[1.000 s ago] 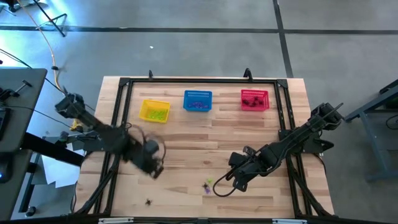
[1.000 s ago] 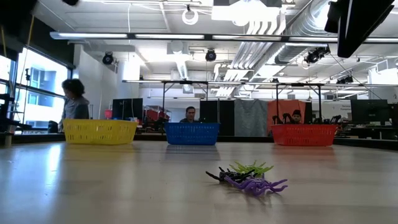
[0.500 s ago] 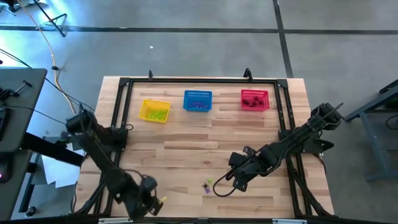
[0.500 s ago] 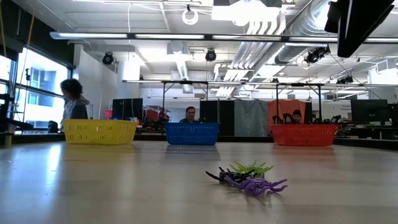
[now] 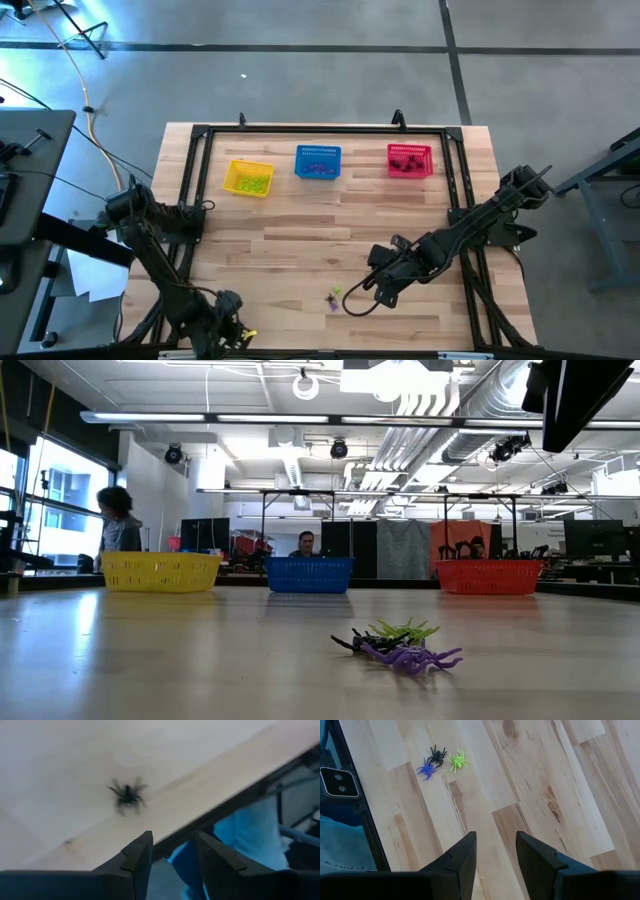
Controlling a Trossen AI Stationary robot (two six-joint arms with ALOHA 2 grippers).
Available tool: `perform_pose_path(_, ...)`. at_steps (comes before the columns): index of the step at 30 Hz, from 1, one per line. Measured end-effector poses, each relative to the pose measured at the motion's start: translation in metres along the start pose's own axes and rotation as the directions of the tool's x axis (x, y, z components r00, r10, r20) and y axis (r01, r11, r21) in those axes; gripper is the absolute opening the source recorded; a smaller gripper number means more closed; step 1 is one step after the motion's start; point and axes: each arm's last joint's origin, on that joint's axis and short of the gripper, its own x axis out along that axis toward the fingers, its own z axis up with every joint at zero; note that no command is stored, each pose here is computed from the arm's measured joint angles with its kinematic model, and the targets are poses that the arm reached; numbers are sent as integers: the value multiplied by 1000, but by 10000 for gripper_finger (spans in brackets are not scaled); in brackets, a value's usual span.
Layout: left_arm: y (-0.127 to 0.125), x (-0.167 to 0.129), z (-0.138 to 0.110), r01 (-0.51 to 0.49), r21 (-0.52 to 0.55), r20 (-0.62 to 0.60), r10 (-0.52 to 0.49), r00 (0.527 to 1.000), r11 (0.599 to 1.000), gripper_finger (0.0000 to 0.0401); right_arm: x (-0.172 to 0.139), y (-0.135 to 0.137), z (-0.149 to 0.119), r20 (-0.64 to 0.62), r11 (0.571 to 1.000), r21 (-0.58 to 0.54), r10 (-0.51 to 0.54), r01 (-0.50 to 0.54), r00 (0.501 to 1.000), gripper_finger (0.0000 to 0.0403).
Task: Sort Halloween decoration
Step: Put the black spider toy into the red bin
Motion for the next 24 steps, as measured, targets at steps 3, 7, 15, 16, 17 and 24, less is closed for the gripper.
perform_pose_path(3, 3, 1, 1, -30, 5, 19, 30, 999, 1000, 135, 0, 0, 0, 0, 1000, 0, 0, 0, 1000, 133)
perform_pose_path(7, 7, 10, 1, -73, 10, 37, 72, 997, 997, 135, 0, 0, 0, 0, 1000, 0, 0, 0, 1000, 133)
perform_pose_path(15, 11, 29, 0, -126, 16, 58, 125, 990, 992, 135, 0, 0, 0, 1, 1000, 0, 0, 0, 1000, 133)
perform_pose_path(16, 12, 32, 0, -130, 17, 58, 129, 990, 991, 135, 0, 0, 0, 0, 1000, 0, 0, 0, 1000, 133)
perform_pose_path(17, 13, 35, 0, -137, 18, 62, 136, 989, 990, 135, 0, 0, 0, 1, 1000, 0, 0, 0, 1000, 133)
perform_pose_path(24, 16, 47, 0, -172, 40, 88, 168, 982, 984, 132, 0, 0, 0, 0, 1000, 0, 1, -1, 1000, 133)
